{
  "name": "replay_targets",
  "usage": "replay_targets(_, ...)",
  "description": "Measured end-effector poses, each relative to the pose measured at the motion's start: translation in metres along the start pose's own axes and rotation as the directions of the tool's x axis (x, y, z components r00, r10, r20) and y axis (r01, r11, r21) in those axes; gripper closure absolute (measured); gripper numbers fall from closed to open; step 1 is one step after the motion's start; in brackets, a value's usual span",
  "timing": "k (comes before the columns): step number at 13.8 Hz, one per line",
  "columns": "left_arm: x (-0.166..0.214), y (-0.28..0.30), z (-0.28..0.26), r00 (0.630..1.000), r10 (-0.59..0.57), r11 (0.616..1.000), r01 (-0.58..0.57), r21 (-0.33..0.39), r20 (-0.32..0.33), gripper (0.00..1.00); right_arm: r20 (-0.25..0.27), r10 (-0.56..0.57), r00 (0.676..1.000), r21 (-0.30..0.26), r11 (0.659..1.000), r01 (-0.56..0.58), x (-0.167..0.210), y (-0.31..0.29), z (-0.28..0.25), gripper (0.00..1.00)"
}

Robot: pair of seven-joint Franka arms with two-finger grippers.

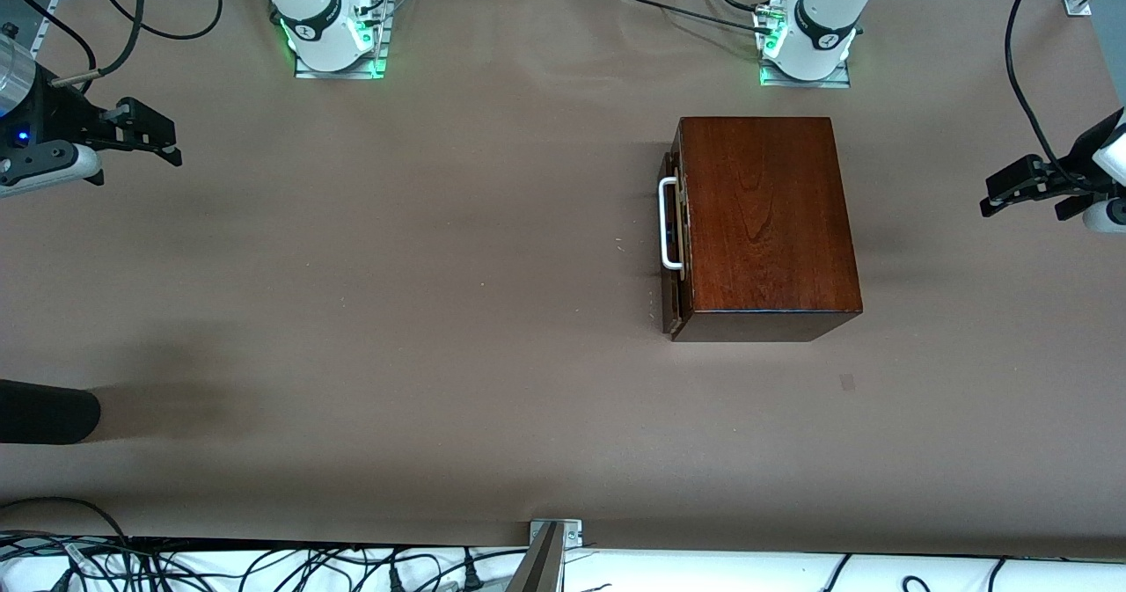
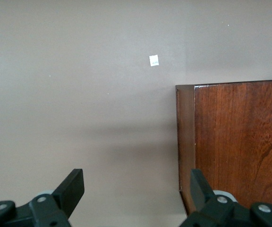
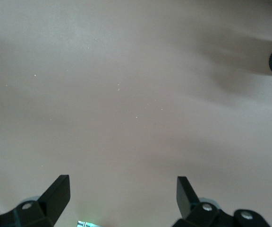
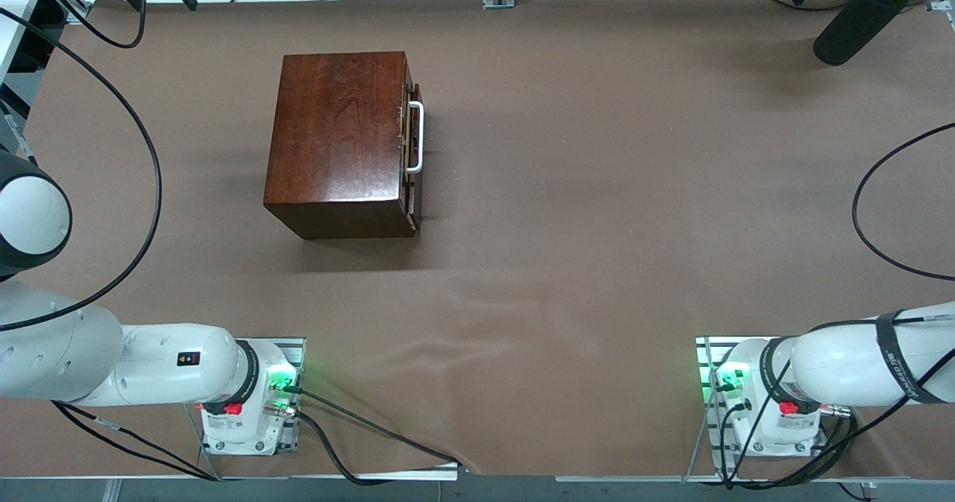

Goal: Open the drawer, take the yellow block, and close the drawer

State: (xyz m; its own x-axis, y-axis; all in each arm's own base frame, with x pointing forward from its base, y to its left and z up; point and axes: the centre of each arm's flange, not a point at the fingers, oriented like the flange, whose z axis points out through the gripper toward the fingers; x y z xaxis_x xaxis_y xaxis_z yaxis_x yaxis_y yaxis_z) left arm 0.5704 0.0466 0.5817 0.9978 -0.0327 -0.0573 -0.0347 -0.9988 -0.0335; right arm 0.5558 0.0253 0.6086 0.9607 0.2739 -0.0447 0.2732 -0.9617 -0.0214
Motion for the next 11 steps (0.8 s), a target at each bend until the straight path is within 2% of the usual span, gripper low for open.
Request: replay_targets(11,0.0028,0.0100,0.0065,1.000,0.019,1.000,-0.019,-0.001,0.022,0.00,0.003,0.000,1.000,0.001,1.000,0.000,-0.0004,0.0002,0.0002,0.00)
